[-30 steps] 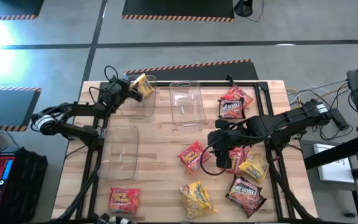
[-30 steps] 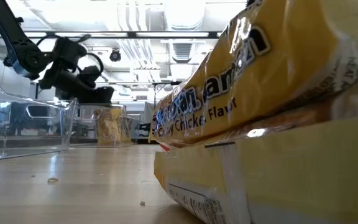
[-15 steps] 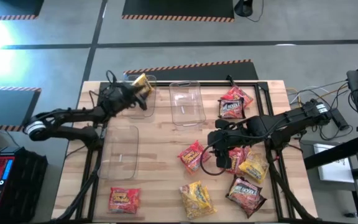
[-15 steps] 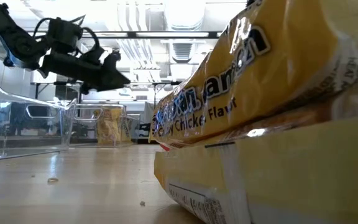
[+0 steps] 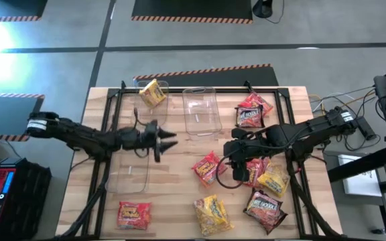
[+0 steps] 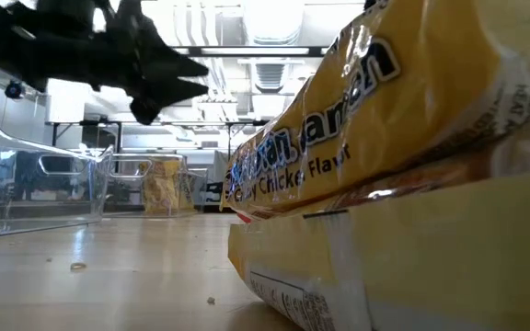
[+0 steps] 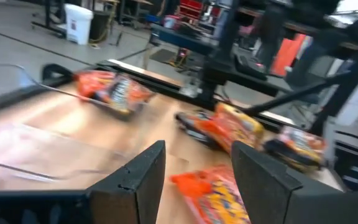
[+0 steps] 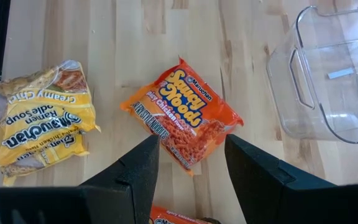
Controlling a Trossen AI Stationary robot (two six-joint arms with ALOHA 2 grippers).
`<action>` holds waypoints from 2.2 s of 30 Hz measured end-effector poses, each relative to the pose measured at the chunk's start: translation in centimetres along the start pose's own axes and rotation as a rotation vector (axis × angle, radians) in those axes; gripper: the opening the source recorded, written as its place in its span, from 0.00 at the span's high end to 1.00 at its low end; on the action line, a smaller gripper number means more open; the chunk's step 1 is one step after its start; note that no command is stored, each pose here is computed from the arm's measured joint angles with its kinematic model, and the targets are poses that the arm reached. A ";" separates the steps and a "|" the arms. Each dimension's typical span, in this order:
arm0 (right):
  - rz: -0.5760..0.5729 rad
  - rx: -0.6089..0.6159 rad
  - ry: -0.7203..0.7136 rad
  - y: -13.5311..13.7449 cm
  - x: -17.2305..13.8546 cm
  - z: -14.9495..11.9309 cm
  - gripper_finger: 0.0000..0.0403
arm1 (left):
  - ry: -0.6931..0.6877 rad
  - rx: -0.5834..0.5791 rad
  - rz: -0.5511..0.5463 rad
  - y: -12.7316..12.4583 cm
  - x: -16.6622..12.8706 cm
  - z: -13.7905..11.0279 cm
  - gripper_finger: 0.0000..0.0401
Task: Sort Maruchan noodles
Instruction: Put the orange noodle pack into the top right transparent bin
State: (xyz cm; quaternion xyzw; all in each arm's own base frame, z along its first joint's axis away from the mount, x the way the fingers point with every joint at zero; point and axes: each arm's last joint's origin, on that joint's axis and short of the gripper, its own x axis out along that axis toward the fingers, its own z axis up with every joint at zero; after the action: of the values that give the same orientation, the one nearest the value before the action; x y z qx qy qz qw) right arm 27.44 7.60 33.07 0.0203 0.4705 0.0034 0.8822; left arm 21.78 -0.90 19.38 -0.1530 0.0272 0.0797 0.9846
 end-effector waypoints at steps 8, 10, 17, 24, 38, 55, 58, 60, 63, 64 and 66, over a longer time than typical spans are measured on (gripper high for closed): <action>0.000 0.000 0.000 0.0 0.0 0.0 0.58 | 0.051 -0.061 -0.006 -4.7 -0.9 -2.6 0.59; 0.000 0.000 -0.001 0.0 0.0 0.0 0.58 | 0.055 -0.073 -0.006 -5.6 -0.6 -2.8 0.59; 0.005 -0.092 -0.030 0.1 0.0 0.3 0.58 | 0.107 -0.136 -0.007 -7.8 1.9 -2.9 0.59; 0.038 -0.091 -0.184 0.4 -0.2 1.8 0.58 | 0.238 -0.181 -0.006 -9.6 5.2 -4.2 0.59; 0.075 0.038 -0.270 0.7 -0.3 2.6 0.58 | 0.310 -0.352 0.080 -10.3 8.4 -7.1 0.59; 0.101 0.226 -0.031 3.8 4.6 -3.3 0.58 | 0.414 -0.498 0.188 -6.6 8.7 -10.1 0.59; 0.090 0.259 -0.036 4.0 5.7 -4.4 0.58 | 0.427 -0.482 0.181 -5.9 9.0 -9.9 0.59; 0.056 0.304 -0.045 3.8 6.5 -5.0 0.58 | 0.430 -0.469 0.180 -5.2 9.4 -9.6 0.59; 0.044 0.322 -0.073 3.6 7.6 -5.8 0.58 | 0.445 -0.458 0.163 -4.2 9.8 -9.3 0.59; 0.052 0.322 -0.081 3.6 7.9 -6.1 0.58 | 0.450 -0.457 0.158 -3.9 9.9 -9.2 0.59; 0.073 0.325 -0.106 3.6 8.4 -6.4 0.58 | 0.457 -0.461 0.151 -3.4 10.1 -9.0 0.59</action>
State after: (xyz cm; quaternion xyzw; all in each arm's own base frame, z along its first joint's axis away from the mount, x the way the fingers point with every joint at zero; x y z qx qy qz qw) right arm 26.89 11.63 22.69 0.1797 0.4165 -0.0415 0.8902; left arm 32.07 -5.34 11.05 -0.3832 0.2398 0.1201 0.8839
